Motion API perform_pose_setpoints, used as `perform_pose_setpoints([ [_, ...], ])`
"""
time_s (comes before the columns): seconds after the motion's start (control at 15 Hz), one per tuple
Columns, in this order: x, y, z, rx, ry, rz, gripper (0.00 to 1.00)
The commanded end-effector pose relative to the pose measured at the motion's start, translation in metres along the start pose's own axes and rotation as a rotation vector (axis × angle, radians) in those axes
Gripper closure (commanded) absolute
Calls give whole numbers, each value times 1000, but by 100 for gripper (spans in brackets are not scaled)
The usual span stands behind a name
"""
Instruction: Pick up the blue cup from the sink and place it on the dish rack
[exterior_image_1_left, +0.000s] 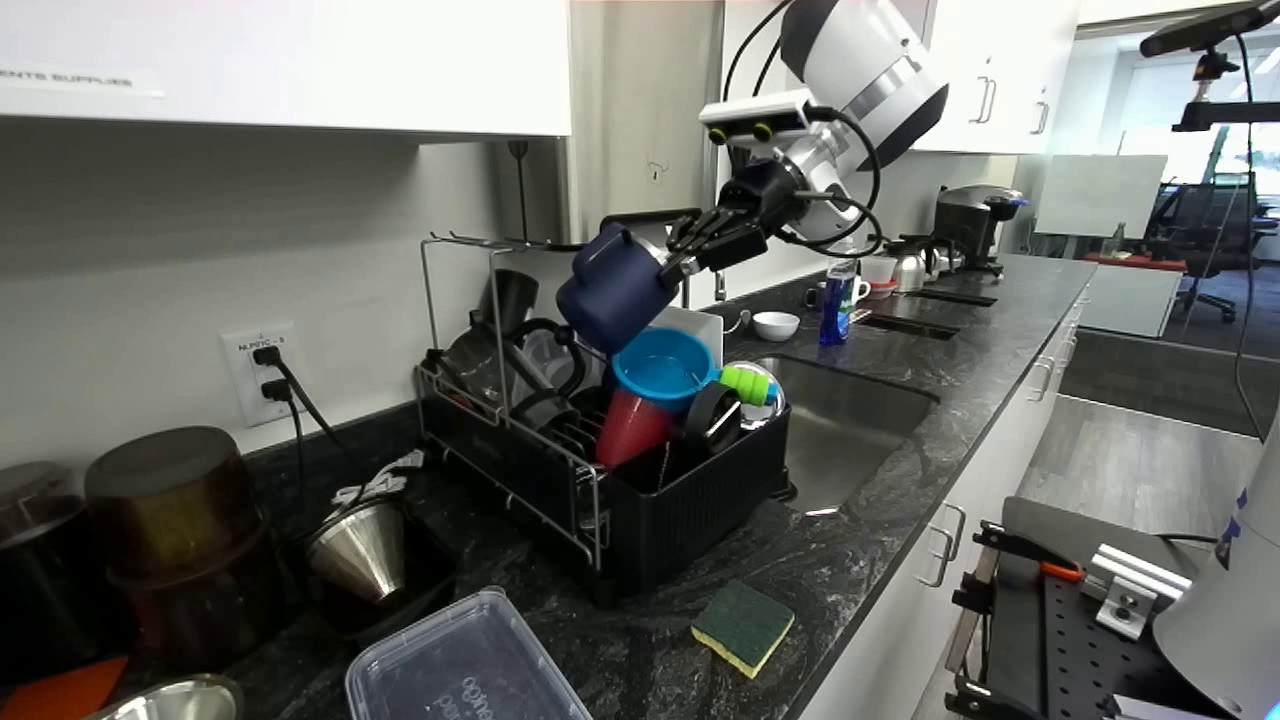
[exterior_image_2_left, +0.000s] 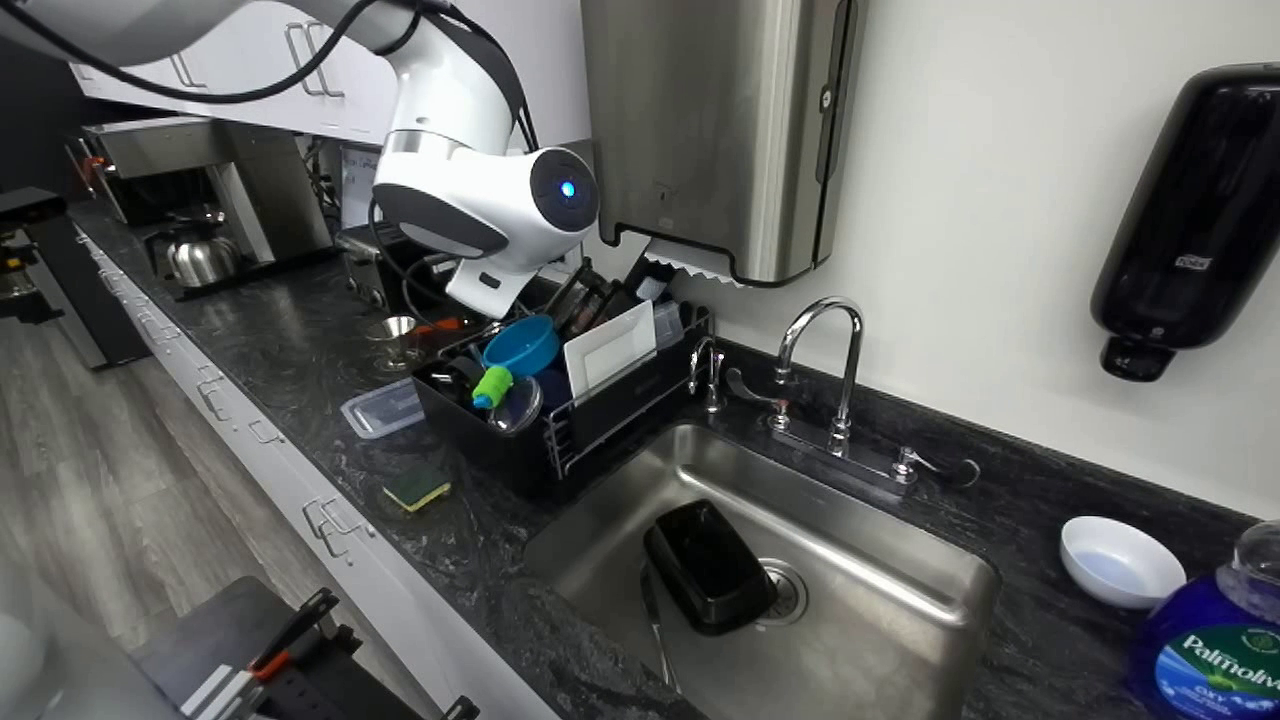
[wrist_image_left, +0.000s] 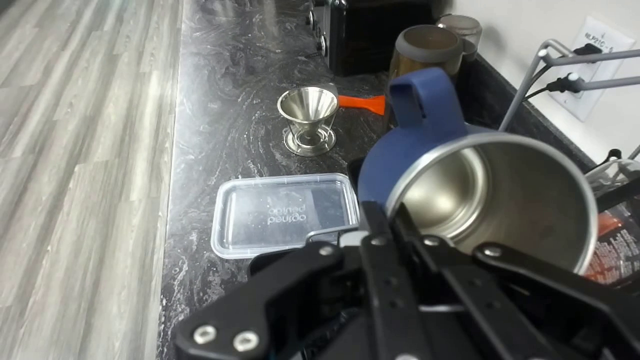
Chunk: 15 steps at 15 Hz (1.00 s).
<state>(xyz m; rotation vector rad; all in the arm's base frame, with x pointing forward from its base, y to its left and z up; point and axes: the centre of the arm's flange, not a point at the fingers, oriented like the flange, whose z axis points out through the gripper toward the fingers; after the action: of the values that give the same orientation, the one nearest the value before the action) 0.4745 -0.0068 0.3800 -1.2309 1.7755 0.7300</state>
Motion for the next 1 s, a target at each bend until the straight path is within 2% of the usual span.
perform_pose_setpoints([
  [0.0,0,0,0,0,0,0,93],
  [0.47,0,0,0,0,0,0,93],
  [0.53,0,0,0,0,0,0,98],
  [0.93,-3,1,8,2,-14,28,98],
])
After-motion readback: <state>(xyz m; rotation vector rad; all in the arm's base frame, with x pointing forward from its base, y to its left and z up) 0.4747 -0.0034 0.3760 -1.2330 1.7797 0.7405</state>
